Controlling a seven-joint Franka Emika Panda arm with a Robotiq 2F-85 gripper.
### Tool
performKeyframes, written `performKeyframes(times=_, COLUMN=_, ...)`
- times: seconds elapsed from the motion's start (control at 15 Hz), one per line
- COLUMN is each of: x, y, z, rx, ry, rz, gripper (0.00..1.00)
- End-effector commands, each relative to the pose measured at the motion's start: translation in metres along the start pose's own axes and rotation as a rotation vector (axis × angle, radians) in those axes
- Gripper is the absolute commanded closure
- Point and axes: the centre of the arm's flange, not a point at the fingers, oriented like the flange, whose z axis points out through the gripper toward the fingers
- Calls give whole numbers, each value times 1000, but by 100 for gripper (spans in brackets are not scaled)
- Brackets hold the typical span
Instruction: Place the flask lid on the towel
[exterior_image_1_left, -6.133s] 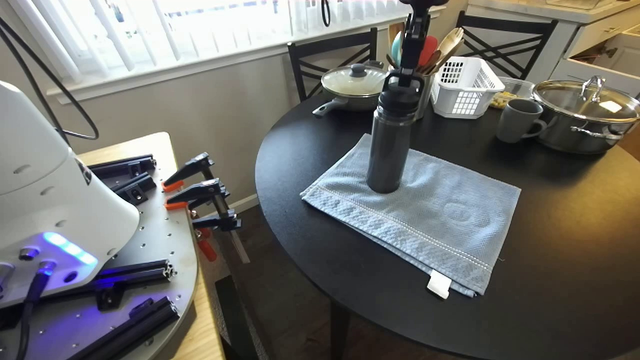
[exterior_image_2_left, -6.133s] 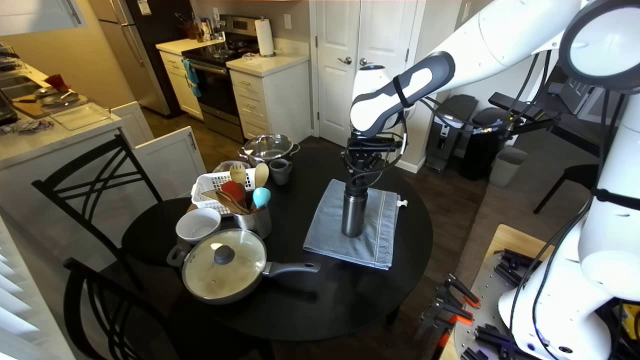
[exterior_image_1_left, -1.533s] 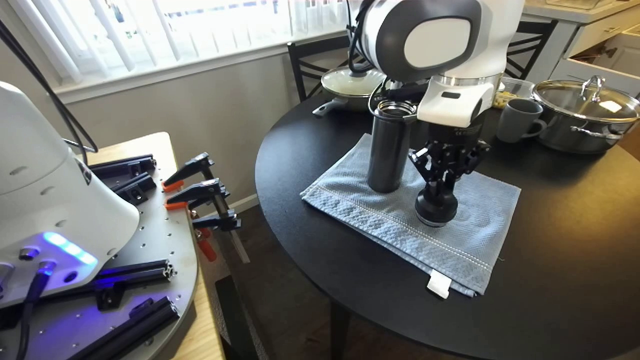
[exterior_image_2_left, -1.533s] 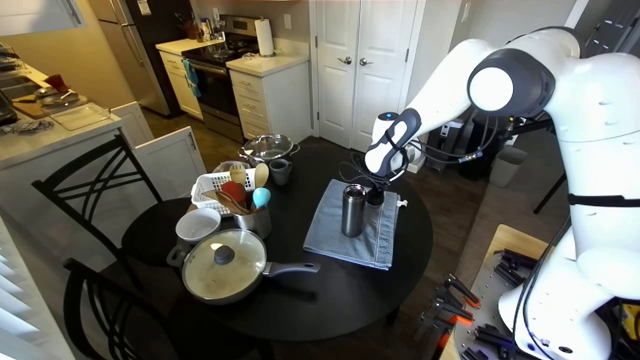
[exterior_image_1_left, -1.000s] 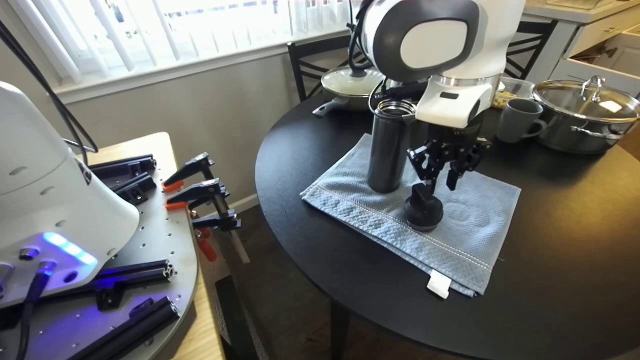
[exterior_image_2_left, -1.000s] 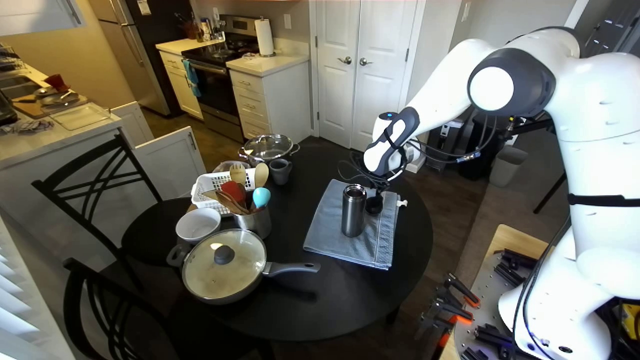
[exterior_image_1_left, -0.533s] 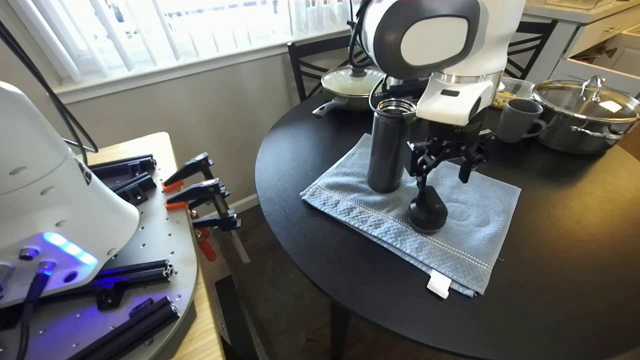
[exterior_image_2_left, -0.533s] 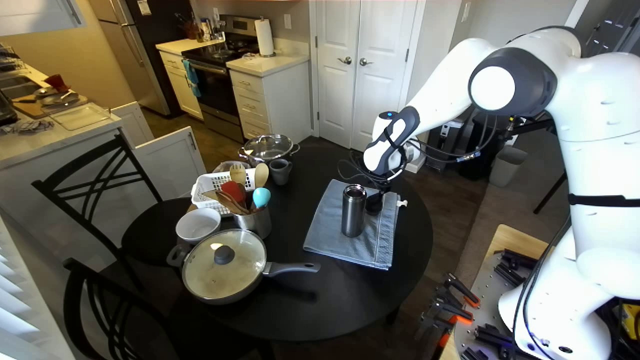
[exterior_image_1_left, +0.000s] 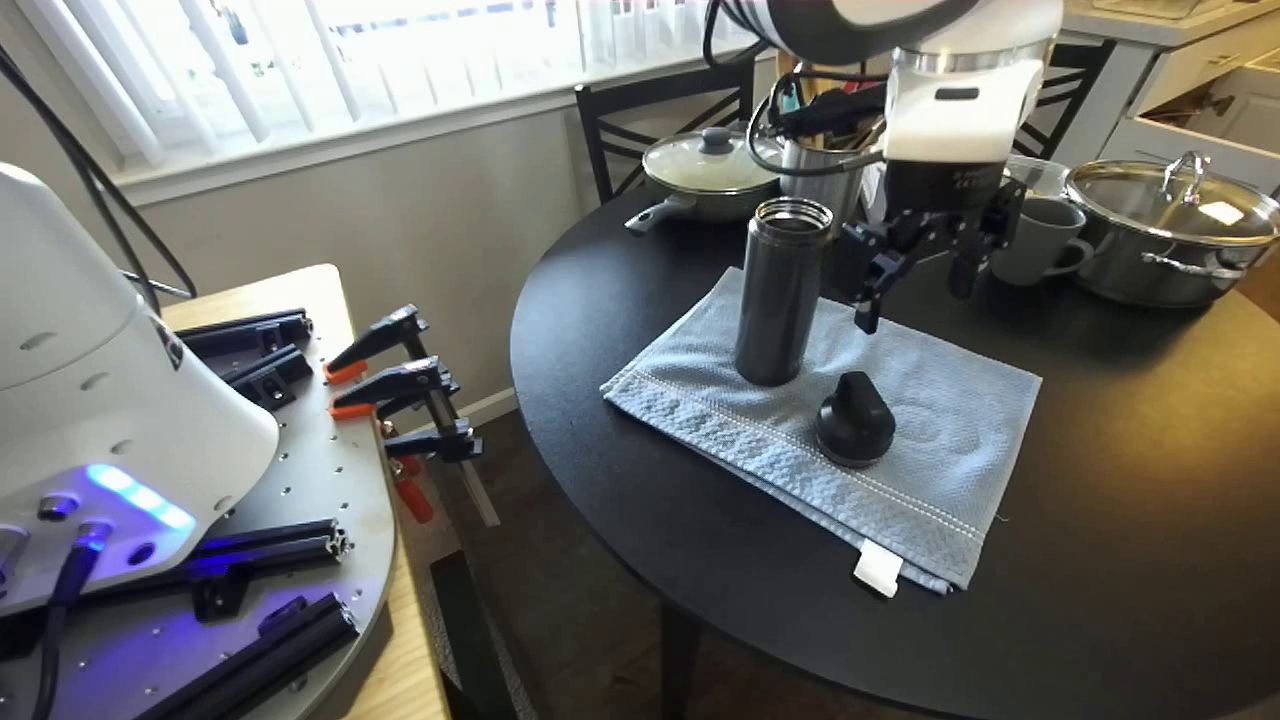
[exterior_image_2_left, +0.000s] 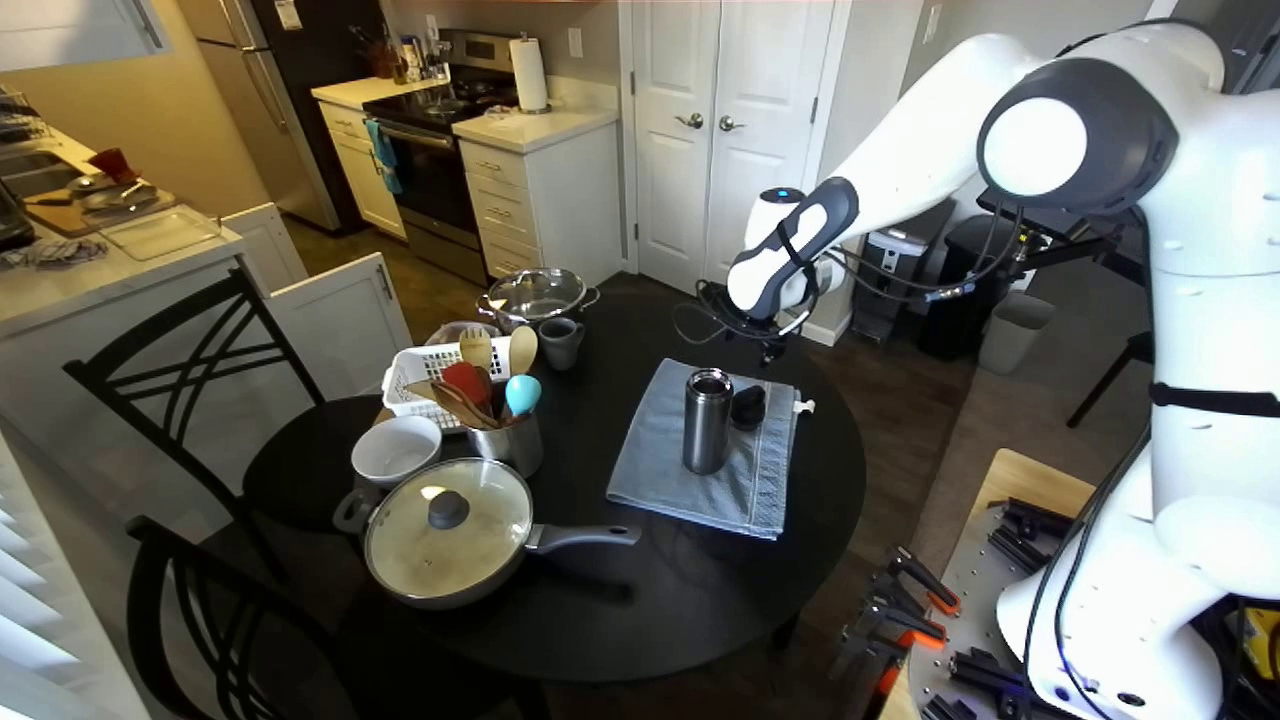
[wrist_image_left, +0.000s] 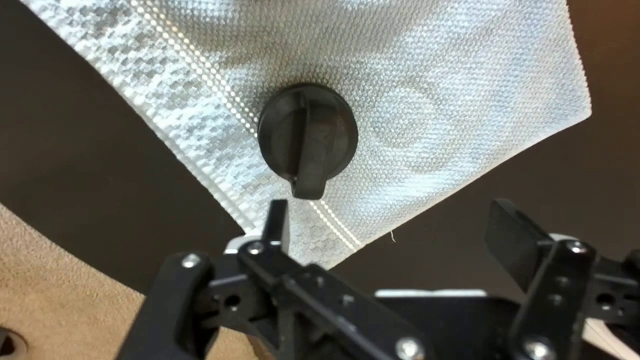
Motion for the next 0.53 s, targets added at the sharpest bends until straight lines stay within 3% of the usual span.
performKeyframes(times=0.0, x=8, y=12, z=-45, rx=-41, ry=-11, rz=-116, gripper=0)
performKeyframes(times=0.13, x=8, y=14, z=-55, rx=-66, ry=-24, rz=-163, gripper=0)
performKeyframes(times=0.2, x=6, y=-1, z=-38, rx=-44, ry=-14, rz=-104, gripper=0)
performKeyframes(times=0.47, x=6, y=3, z=-48, rx=-55, ry=-22, rz=-134, gripper=0)
